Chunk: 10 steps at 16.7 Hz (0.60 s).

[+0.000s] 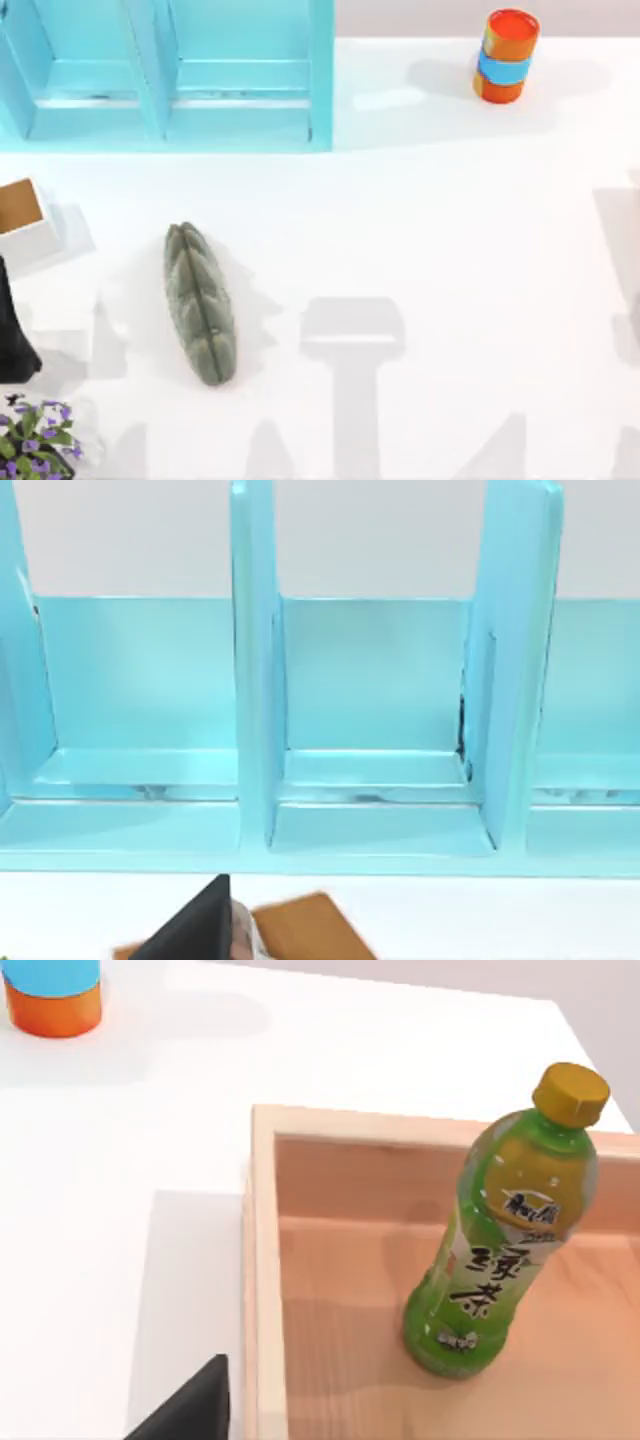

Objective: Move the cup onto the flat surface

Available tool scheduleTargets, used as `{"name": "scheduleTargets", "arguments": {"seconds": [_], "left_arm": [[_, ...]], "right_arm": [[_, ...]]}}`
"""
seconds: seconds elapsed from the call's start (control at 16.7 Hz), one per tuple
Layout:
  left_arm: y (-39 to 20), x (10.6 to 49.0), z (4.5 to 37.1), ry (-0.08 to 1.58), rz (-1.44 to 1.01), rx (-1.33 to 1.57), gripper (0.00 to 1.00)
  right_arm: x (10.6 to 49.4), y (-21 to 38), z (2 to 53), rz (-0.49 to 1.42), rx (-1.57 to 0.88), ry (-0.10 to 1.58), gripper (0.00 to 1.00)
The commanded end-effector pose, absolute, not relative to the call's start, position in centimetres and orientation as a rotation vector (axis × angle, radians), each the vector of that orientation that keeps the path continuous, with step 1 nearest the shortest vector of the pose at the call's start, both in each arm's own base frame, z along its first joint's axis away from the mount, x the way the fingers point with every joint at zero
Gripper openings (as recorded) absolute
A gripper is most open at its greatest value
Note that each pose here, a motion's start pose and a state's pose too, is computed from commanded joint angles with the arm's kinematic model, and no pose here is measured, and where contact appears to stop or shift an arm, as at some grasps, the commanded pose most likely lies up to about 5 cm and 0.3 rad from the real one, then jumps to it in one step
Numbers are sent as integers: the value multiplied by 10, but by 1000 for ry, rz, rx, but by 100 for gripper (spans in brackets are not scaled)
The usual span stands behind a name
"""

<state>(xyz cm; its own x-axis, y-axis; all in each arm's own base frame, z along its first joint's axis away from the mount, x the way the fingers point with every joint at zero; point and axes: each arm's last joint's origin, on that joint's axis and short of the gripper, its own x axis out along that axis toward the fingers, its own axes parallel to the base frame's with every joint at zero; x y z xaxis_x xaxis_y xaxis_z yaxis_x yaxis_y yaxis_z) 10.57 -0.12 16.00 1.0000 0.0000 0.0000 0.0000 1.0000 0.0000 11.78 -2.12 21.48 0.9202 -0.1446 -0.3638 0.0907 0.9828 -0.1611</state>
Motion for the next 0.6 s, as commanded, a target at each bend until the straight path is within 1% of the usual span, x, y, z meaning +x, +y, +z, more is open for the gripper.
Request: {"name": "scheduleTargets", "arguments": {"seconds": [0.18,0.36,0.48,0.6], "left_arm": [[-1,106,160,0,0,0,100],[-1,106,160,0,0,0,100],[-1,106,160,0,0,0,100],[-1,106,160,0,0,0,100]], "right_arm": [[142,-41,236,-150,-181,712,100],[169,-70,245,-137,-179,1045,100],[183,-92,248,-113,-158,1222,100],[195,-115,251,-82,-124,1361,100]]}}
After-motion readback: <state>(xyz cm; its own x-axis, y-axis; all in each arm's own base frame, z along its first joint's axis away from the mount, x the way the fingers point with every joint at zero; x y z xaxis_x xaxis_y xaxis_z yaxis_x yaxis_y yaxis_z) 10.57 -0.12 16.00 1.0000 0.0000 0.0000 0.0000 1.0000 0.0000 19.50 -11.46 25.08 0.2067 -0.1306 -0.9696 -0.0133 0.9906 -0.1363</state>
